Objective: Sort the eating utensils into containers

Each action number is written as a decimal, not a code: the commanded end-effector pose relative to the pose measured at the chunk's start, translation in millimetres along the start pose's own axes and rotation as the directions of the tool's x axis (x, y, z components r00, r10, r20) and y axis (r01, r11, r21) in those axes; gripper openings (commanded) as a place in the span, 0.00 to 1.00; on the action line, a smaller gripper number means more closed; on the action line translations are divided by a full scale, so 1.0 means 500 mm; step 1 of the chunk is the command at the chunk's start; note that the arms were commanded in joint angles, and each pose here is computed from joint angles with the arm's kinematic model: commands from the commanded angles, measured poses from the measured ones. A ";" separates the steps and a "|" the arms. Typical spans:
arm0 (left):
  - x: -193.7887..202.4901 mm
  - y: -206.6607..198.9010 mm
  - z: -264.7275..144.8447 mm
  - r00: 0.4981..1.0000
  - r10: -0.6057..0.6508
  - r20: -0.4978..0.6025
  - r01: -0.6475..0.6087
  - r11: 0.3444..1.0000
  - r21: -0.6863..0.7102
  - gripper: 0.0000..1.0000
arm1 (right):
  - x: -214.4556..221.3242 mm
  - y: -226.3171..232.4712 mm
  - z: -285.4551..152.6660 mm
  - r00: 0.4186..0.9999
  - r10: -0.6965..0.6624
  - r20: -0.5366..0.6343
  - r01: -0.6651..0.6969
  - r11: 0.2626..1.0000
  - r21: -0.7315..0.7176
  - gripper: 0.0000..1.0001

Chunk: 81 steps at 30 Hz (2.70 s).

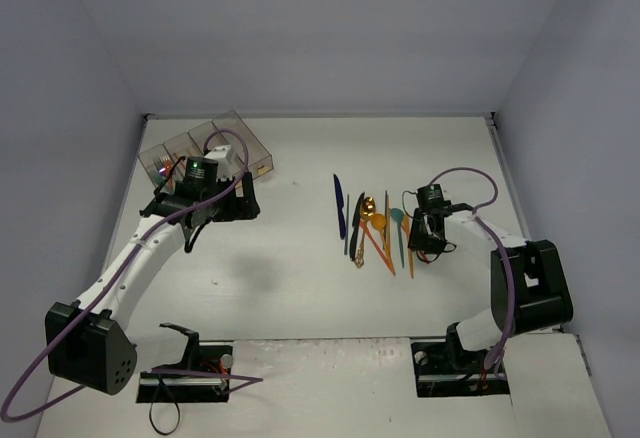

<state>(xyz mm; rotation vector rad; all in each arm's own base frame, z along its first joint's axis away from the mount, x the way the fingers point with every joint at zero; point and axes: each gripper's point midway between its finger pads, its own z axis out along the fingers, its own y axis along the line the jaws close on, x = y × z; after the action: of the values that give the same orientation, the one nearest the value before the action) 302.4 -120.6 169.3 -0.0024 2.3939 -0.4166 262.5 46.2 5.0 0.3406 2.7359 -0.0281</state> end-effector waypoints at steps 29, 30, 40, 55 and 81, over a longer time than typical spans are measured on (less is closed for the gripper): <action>-0.047 -0.044 -0.023 0.996 0.031 0.088 -0.039 0.995 0.094 0.80 | -0.181 0.040 -0.049 0.982 0.010 0.186 -0.009 1.000 -0.004 0.00; -0.049 -0.053 -0.025 0.996 0.023 0.088 -0.034 0.993 0.113 0.80 | -0.196 0.049 -0.073 0.975 0.020 0.220 -0.013 0.999 -0.033 0.00; -0.087 -0.251 -0.050 0.983 0.000 0.186 -0.077 0.910 0.407 0.80 | -0.279 0.232 -0.318 0.907 0.114 0.405 0.090 0.888 -0.450 0.00; -0.124 -0.459 -0.063 0.952 -0.006 0.305 -0.177 0.804 0.568 0.80 | -0.257 0.403 -0.497 0.868 0.324 0.375 0.122 0.594 -0.795 0.00; -0.141 -0.530 -0.039 0.948 -0.003 0.319 -0.198 0.779 0.595 0.43 | -0.223 0.443 -0.516 0.888 0.322 0.330 0.138 0.498 -0.856 0.00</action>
<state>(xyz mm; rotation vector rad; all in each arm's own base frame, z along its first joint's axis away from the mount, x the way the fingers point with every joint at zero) 305.6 -348.0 248.7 0.3458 2.0227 -1.0018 323.1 245.4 261.4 0.1787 2.0122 1.0645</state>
